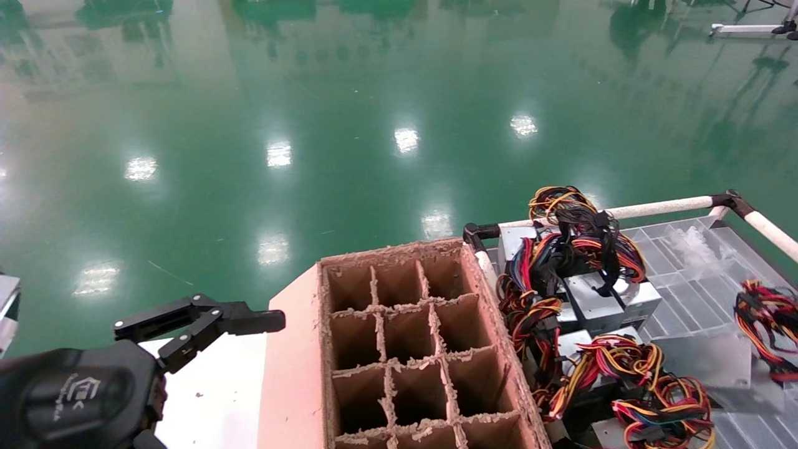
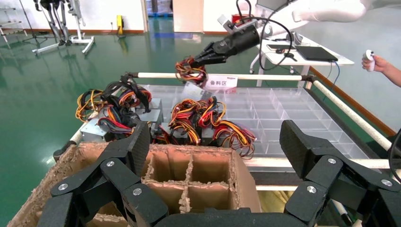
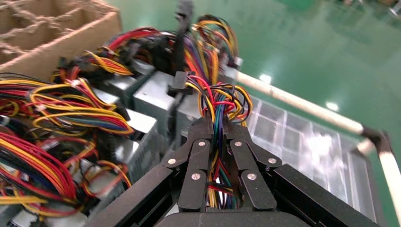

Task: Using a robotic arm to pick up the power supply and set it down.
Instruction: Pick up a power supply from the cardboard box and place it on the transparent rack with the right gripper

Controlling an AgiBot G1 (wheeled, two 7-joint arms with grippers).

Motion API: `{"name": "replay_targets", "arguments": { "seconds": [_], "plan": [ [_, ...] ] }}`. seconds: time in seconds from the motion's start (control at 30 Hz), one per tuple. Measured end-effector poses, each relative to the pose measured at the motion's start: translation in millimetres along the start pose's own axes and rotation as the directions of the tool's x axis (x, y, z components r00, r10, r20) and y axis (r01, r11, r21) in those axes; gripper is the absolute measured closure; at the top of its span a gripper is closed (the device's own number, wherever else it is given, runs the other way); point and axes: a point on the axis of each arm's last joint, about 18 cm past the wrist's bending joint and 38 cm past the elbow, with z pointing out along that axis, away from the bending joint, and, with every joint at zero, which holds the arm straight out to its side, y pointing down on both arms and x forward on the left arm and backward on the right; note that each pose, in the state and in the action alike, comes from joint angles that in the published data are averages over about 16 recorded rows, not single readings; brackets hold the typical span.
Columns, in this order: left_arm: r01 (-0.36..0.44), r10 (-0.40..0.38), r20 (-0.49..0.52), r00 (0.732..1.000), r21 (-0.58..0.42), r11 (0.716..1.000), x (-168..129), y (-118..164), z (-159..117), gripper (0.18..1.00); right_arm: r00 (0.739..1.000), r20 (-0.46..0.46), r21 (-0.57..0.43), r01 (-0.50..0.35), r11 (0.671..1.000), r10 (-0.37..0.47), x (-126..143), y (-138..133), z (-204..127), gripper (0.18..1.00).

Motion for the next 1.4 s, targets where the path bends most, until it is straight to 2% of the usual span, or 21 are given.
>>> {"name": "replay_targets", "arguments": {
  "seconds": [0.3, 0.5, 0.63, 0.83, 1.03, 1.2, 1.4],
  "plan": [
    [0.0, 0.0, 0.0, 1.0, 0.0, 1.0, 0, 0, 0, 0.184, 0.991, 0.061, -0.015, 0.119, 0.993, -0.118, 6, -26, 8, 0.976],
    [0.0, 0.0, 0.0, 1.0, 0.0, 1.0, 0, 0, 0, 0.184, 0.971, 0.104, -0.012, 0.217, 0.976, -0.214, 8, -43, 15, 0.976],
    [0.0, 0.0, 0.0, 1.0, 0.0, 1.0, 0, 0, 0, 0.184, 0.946, 0.148, 0.006, 0.291, 0.957, -0.289, 4, -56, 24, 0.976],
    [0.0, 0.0, 0.0, 1.0, 0.0, 1.0, 0, 0, 0, 0.184, 0.888, 0.215, 0.049, 0.406, 0.913, -0.406, -3, -75, 37, 0.976],
    [0.0, 0.0, 0.0, 1.0, 0.0, 1.0, 0, 0, 0, 0.184, 0.846, 0.26, 0.069, 0.465, 0.882, -0.466, -8, -83, 40, 0.976],
    [0.0, 0.0, 0.0, 1.0, 0.0, 1.0, 0, 0, 0, 0.184, 0.844, 0.268, 0.057, 0.468, 0.882, -0.465, -7, -79, 36, 0.976],
    [0.0, 0.0, 0.0, 1.0, 0.0, 1.0, 0, 0, 0, 0.184, 0.869, 0.254, 0.009, 0.438, 0.899, -0.426, -3, -65, 26, 0.976]
  ]
}}
